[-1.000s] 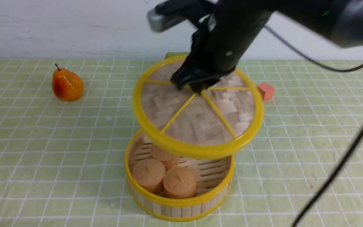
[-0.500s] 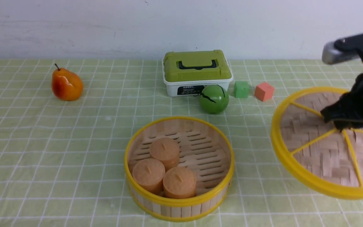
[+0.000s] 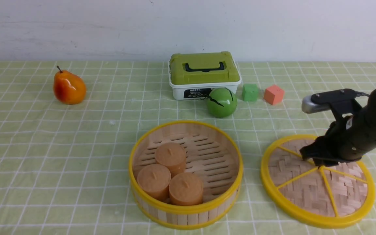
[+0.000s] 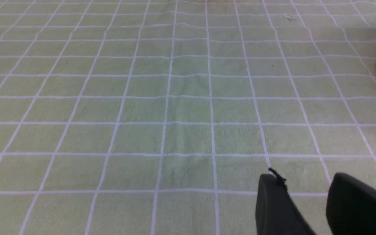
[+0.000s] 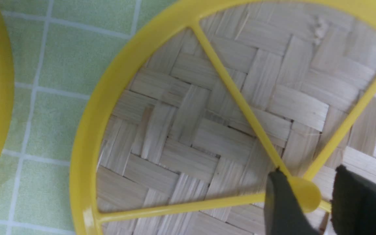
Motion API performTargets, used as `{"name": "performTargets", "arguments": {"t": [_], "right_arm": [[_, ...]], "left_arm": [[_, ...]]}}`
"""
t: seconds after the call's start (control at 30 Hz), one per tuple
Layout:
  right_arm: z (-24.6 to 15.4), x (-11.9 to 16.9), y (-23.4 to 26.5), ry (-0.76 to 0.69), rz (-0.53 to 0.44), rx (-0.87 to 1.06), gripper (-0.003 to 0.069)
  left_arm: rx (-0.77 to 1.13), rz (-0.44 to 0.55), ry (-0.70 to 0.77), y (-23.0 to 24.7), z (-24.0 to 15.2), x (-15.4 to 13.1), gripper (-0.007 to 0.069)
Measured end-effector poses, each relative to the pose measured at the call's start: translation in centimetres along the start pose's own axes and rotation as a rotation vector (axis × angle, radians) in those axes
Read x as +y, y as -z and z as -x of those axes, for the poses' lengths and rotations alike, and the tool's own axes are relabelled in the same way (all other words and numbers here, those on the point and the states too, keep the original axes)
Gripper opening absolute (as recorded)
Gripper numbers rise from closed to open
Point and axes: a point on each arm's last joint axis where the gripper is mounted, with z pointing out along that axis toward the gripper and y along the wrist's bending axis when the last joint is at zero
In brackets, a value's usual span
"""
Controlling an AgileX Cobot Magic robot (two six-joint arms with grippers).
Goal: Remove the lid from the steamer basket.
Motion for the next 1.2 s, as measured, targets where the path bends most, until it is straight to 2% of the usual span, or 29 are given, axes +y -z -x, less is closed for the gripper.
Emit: {"name": "performTargets", "arguments": {"t": [0.03,0.17,0.27,0.37,0.4,0.5,0.6,0.63,0.87,0.97,1.03,1.2], "right_arm": [[0.2,0.1,0.2,-0.007,0.005,0.003,0.0288],[0.9,0.4,2.7,-0.021,0.034,-0.005,0.0398],[1.1,0.6,5.6,-0.003,0.057,-0.065,0.0407],[0.7,1.1,13.3,0.032,0.105,-0.261,0.0340],[0.6,1.1,13.8,0.032,0.107,-0.261,0.0340],[-1.9,1.5,19.9,0.055,0.152,-0.441,0.0185],[-5.7,1.7,23.4,0.082,0.181,-0.521,0.0026],[-7.4,1.7,24.3,0.091,0.187,-0.541,0.0002],[-13.8,1.4,26.3,0.113,0.189,-0.638,-0.0021],[-16.0,1.0,26.2,0.147,0.139,-0.642,-0.0021],[-16.6,0.9,26.0,0.155,0.123,-0.644,-0.0021],[-17.5,0.2,23.5,0.149,0.058,-0.816,-0.0018]], "left_arm": [[0.000,0.000,0.000,0.0,0.0,0.0,0.0239],[0.000,0.000,0.001,0.0,0.0,0.0,0.0239],[0.000,0.000,0.001,0.0,0.0,0.0,0.0239],[0.000,0.000,0.001,0.0,0.0,0.0,0.0239],[0.000,0.000,0.001,0.0,0.0,0.0,0.0239],[0.000,0.000,0.001,0.0,0.0,0.0,0.0239],[0.000,0.000,0.001,0.0,0.0,0.0,0.0239],[0.000,0.000,0.001,0.0,0.0,0.0,0.0239],[0.000,0.000,0.001,0.0,0.0,0.0,0.0239],[0.000,0.000,0.000,0.0,0.0,0.0,0.0239],[0.000,0.000,0.000,0.0,0.0,0.0,0.0239],[0.000,0.000,0.000,0.0,0.0,0.0,0.0239]]}}
